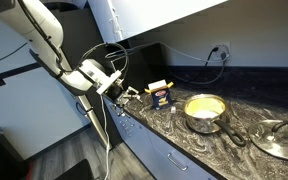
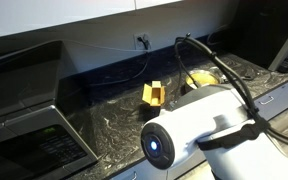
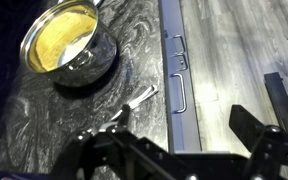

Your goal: Pour the contents in the box into the pot

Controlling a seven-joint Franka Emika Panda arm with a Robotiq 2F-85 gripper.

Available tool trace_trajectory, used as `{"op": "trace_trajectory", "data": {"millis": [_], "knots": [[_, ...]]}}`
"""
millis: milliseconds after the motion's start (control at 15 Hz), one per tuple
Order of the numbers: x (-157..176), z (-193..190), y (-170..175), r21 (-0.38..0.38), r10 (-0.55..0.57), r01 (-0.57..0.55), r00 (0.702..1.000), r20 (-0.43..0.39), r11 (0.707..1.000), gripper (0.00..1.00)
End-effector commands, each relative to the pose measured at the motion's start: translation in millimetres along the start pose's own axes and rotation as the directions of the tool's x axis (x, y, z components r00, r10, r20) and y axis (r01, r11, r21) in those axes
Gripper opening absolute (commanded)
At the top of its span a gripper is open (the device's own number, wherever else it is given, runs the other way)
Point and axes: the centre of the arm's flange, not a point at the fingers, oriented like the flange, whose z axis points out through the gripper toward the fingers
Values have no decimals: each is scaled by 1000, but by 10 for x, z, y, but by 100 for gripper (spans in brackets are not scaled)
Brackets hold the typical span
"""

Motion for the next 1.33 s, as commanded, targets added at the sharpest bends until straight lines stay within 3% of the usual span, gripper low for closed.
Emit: {"op": "trace_trajectory", "data": {"millis": [0,267,533,800,1067,1133,1200,1267], "knots": [[214,-37,99,-127,-161,158,987,-12,979,100],[358,18,81,-262,-345,336,939,12,905,100],[495,58,27,-381,-510,491,858,57,783,100],[606,56,2,-489,-642,612,756,129,622,100],[728,81,-52,-564,-745,708,628,226,426,100],[719,59,-79,-538,-705,672,684,188,509,100],[741,72,-94,-547,-721,688,662,203,477,100],[754,83,-105,-548,-728,696,652,212,464,100]]}}
